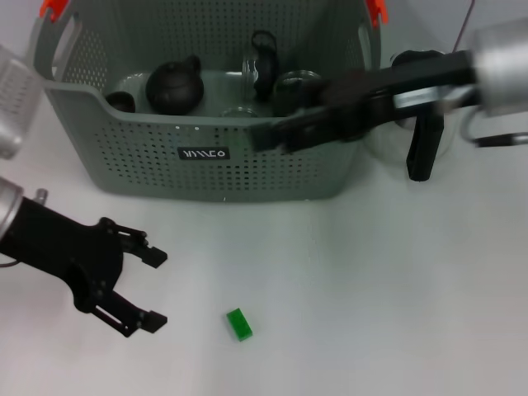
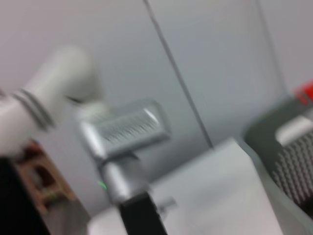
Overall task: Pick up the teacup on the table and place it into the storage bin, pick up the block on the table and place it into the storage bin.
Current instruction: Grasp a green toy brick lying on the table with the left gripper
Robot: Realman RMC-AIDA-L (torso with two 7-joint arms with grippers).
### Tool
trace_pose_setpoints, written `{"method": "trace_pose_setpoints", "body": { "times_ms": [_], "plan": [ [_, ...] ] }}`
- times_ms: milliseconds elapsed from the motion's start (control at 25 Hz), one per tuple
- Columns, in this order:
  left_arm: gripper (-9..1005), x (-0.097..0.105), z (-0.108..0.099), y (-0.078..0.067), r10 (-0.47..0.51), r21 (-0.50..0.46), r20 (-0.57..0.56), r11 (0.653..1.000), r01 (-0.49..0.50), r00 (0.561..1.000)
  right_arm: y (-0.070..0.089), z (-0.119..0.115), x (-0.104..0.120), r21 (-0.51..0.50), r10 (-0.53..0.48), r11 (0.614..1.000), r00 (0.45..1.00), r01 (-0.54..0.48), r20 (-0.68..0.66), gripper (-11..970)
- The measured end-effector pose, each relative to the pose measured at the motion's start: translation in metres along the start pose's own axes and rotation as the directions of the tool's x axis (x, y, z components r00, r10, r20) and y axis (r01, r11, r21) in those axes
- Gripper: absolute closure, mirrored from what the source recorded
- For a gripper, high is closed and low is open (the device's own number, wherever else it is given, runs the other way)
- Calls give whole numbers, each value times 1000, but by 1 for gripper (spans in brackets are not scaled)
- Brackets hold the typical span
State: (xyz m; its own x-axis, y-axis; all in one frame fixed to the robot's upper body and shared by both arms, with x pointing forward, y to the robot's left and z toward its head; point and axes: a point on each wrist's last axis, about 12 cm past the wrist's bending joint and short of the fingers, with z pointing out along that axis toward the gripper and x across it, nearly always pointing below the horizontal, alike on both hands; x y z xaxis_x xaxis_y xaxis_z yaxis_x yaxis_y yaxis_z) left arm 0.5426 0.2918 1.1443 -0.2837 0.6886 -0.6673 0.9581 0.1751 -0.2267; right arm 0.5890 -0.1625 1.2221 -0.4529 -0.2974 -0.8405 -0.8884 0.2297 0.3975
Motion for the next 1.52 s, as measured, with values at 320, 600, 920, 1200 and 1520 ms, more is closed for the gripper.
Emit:
{"method": "trace_pose_setpoints", "body": {
  "times_ms": [320, 600, 920, 1200, 1520],
  "plan": [
    [75, -34, 14, 0, 177, 17, -117, 984, -176, 977, 1, -45, 16, -136, -37, 989, 983, 62, 182, 13],
    [78, -57, 18, -1, 350, -3, -181, 934, -356, 919, -3, -52, 28, -111, 32, 994, 968, -5, 248, 12],
    [81, -67, 41, -9, 462, 82, -272, 885, -458, 844, -6, -48, 32, -113, 113, 990, 955, -85, 276, 13],
    [85, -74, 62, -17, 369, 86, -320, 928, -361, 872, -9, -46, 33, -114, 125, 989, 943, -94, 307, 13],
    [88, -83, 69, -17, 168, 4, -314, 985, -175, 935, -11, -48, 32, -95, 114, 992, 941, -88, 318, 12]
  ]
}}
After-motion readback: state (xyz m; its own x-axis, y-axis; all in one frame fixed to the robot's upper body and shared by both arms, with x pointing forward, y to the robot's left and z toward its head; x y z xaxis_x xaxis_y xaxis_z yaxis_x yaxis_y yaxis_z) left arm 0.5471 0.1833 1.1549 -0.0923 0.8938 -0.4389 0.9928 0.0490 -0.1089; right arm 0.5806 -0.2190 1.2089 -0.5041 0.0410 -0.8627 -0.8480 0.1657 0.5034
